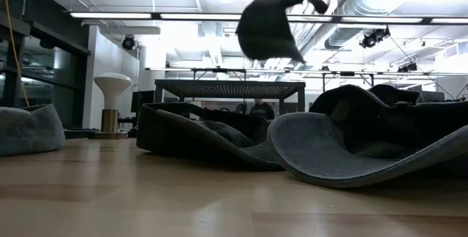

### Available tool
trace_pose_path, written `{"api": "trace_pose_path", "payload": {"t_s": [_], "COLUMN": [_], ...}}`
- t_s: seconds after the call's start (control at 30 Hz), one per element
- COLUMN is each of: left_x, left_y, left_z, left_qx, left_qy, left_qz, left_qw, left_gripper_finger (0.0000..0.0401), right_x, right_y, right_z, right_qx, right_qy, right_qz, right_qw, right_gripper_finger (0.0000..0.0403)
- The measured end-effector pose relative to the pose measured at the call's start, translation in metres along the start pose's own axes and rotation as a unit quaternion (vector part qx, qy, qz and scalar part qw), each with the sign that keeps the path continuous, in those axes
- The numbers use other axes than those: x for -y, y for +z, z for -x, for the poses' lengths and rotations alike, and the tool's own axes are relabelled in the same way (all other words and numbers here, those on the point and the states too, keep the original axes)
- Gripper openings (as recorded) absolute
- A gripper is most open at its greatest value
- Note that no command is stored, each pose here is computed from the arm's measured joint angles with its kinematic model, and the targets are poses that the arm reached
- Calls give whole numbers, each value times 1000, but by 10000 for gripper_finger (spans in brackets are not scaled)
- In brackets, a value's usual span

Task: Pick & Place hat
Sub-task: Put the right black cap on the shelf

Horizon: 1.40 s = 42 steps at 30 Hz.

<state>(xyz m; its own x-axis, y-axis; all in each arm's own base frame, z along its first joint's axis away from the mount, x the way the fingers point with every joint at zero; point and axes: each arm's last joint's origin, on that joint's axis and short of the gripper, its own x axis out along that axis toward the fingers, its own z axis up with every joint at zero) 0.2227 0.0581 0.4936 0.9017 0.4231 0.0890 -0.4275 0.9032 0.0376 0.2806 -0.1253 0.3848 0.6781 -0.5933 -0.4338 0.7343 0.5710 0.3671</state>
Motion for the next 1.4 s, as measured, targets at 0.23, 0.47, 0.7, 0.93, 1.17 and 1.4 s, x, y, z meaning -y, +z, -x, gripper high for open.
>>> {"api": "trace_pose_path", "payload": {"t_s": [0.23, 0.47, 0.7, 0.93, 1.17, 1.4], "left_x": [-1, -1, -3, -4, -4, -5], "left_y": [-8, -16, -23, -27, -27, -28], "left_z": [5, 6, 7, 9, 9, 11], "left_qx": [-51, -90, -128, -149, -151, -156], "left_qy": [3, 15, 43, 60, 59, 59], "left_qz": [-11, -17, -33, -53, -54, -56], "left_qw": [999, 996, 990, 986, 985, 984], "left_gripper_finger": [209, 209, 209, 209, 209, 209], "right_x": [7, 15, 19, 20, 21, 23], "right_y": [-2, -5, -7, -18, -23, -27], "right_z": [-30, -40, -47, -64, -74, -87], "right_qx": [-9, -33, -40, -59, -62, -64], "right_qy": [-2, -22, -36, -48, -62, -64], "right_qz": [-49, -95, -131, -149, -161, -158], "right_qw": [999, 995, 990, 986, 983, 983], "right_gripper_finger": [0, 0, 0, 0, 0, 0]}}
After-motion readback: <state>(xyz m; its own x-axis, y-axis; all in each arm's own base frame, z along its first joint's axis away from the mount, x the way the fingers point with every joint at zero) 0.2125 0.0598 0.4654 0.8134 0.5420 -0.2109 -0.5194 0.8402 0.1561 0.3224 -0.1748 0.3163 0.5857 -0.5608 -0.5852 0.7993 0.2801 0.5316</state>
